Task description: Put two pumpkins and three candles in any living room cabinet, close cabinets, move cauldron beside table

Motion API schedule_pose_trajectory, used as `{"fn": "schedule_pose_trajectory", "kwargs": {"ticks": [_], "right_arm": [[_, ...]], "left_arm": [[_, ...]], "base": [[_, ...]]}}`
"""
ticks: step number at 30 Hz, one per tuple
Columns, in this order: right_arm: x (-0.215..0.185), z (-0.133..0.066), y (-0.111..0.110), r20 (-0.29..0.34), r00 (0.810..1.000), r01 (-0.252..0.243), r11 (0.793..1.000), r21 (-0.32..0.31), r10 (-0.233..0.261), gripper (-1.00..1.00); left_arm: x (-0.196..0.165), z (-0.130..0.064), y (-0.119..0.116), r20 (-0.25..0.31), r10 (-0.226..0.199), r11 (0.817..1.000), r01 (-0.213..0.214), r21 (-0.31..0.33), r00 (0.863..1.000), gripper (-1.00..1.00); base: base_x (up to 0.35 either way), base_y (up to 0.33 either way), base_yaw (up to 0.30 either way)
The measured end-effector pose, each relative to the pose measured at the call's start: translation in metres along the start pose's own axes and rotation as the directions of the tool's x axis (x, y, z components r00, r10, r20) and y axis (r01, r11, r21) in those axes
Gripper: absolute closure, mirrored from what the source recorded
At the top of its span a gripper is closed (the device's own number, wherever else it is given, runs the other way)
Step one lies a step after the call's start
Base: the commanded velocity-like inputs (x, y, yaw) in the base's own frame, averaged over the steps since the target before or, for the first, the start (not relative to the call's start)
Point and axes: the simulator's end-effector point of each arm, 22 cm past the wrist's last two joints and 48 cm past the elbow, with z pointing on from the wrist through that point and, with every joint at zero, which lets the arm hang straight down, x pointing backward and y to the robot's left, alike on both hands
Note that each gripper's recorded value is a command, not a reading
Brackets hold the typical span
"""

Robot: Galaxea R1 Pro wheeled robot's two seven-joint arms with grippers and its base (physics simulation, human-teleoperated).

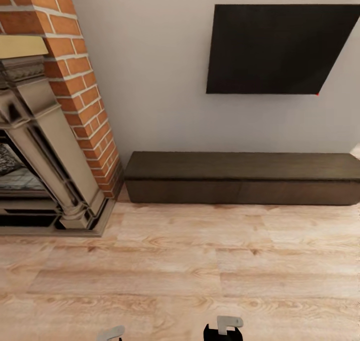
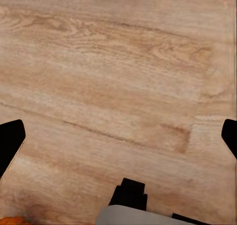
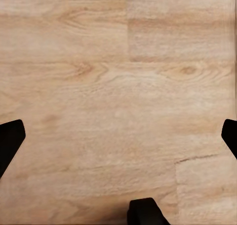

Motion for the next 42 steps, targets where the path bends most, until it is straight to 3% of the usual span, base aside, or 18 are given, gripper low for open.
{"fn": "schedule_pose_trajectory", "kwargs": {"ticks": [11,16,42], "right_arm": [[-0.007,0.0,0.0,0.034,0.999,-0.018,1.0,0.0,0.018,-1.0],[0.005,0.0,-0.008,0.014,1.0,0.0,1.0,0.015,-0.001,-1.0],[0.006,0.0,-0.009,0.013,1.0,0.001,1.0,0.018,-0.001,-1.0]], "left_arm": [[0.0,0.0,0.0,0.001,-0.001,1.0,0.001,0.0,1.0,-1.0],[0.0,0.0,0.0,0.001,-0.001,1.0,0.001,0.0,1.0,-1.0],[0.0,0.0,-0.001,0.002,-0.001,1.0,0.001,0.001,1.0,-1.0]], "base": [[0.341,0.108,-0.12],[0.341,0.117,-0.001],[0.333,-0.003,0.0]]}}
